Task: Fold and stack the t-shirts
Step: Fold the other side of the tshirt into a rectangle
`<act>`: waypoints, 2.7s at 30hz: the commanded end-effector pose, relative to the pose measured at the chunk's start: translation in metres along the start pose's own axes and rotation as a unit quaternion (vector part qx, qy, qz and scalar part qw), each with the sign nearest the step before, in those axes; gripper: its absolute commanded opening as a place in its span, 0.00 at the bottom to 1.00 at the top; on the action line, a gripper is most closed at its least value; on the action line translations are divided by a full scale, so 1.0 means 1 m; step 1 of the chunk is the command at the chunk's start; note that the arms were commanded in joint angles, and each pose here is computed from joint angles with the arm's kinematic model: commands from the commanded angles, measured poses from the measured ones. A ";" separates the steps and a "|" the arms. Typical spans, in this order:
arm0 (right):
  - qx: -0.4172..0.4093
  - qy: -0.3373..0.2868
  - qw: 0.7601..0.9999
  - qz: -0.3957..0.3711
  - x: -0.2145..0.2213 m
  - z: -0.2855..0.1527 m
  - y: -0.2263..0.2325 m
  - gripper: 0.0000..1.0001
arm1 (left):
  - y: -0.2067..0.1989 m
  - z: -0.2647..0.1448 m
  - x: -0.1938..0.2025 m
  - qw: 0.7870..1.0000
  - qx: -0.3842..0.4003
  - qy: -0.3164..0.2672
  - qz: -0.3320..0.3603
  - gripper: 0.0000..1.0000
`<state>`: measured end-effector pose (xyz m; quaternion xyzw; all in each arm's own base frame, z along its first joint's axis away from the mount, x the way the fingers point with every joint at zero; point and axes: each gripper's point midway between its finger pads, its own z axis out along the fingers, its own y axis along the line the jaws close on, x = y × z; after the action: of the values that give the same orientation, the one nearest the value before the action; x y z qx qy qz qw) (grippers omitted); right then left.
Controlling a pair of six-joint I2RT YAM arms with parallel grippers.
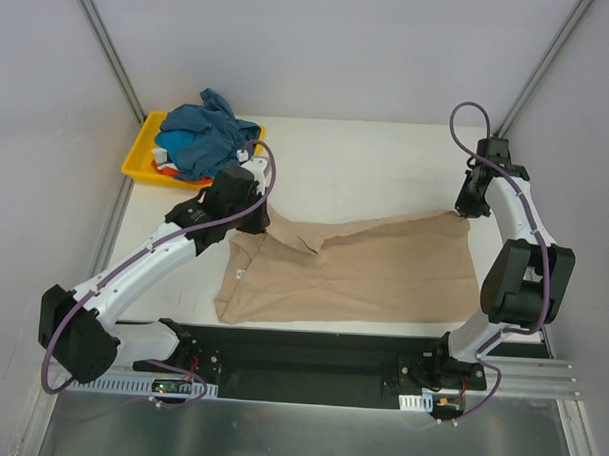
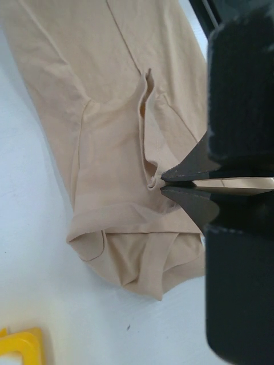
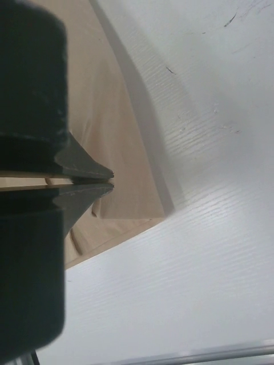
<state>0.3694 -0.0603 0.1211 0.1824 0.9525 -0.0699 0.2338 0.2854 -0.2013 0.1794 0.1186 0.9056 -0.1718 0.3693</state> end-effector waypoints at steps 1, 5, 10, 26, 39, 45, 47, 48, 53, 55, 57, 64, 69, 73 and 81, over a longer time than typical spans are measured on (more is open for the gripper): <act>0.025 -0.009 1.000 -0.008 0.007 -0.018 -0.015 0.01 | -0.009 -0.023 0.009 0.999 0.024 -0.025 -0.033 0.00; 0.024 -0.001 1.000 -0.011 0.013 -0.019 -0.016 0.01 | -0.014 -0.032 0.029 0.997 0.043 -0.018 -0.058 0.00; 0.026 0.002 1.000 -0.016 0.017 -0.019 -0.018 0.01 | -0.020 -0.047 0.047 0.993 0.067 -0.018 -0.096 0.00; 0.026 0.022 0.999 -0.028 0.019 -0.009 -0.016 0.01 | -0.031 -0.069 0.111 0.983 0.072 0.042 -0.166 0.00; 0.126 0.089 0.988 -0.015 0.087 -0.004 -0.056 0.42 | -0.016 -0.067 0.185 0.968 0.043 0.151 -0.195 0.66; 0.121 0.078 0.990 -0.007 0.088 -0.021 -0.058 0.97 | -0.018 -0.076 0.162 0.976 0.048 0.120 -0.175 0.99; 0.057 0.061 0.996 0.007 0.084 -0.027 -0.037 0.97 | -0.020 -0.075 0.148 0.979 0.043 0.108 -0.168 1.00; 0.029 0.056 0.998 0.012 0.084 -0.029 -0.028 0.97 | -0.020 -0.074 0.144 0.980 0.037 0.107 -0.165 0.99; -0.212 0.062 0.975 0.022 0.096 -0.042 0.053 0.97 | -0.033 -0.048 0.112 0.983 0.028 0.099 -0.153 0.99; -0.250 0.075 0.965 0.029 0.102 -0.040 0.071 0.97 | -0.039 -0.034 0.104 0.984 0.029 0.097 -0.148 0.99; -0.260 0.093 0.961 0.020 0.113 -0.036 0.080 0.97 | -0.042 -0.013 0.087 0.987 0.013 0.085 -0.139 0.99; -0.263 0.145 0.954 0.013 0.133 -0.006 0.095 0.97 | -0.039 0.040 0.092 0.977 -0.018 0.153 -0.144 0.99; -0.245 0.164 0.956 0.017 0.140 0.011 0.093 0.97 | 0.000 0.065 0.105 0.968 -0.073 0.183 -0.158 0.99; -0.218 0.173 0.960 0.016 0.146 0.019 0.085 0.97 | 0.038 0.069 0.103 0.959 -0.126 0.178 -0.182 0.99; -0.172 0.178 0.969 0.014 0.149 0.027 0.071 0.97 | 0.109 0.016 0.101 0.926 -0.264 0.146 -0.227 0.93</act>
<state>0.2880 0.0590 0.0306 0.1545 0.9682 0.1713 0.0966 0.2702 -0.1356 0.0487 -0.1418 0.9735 -0.0499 0.1721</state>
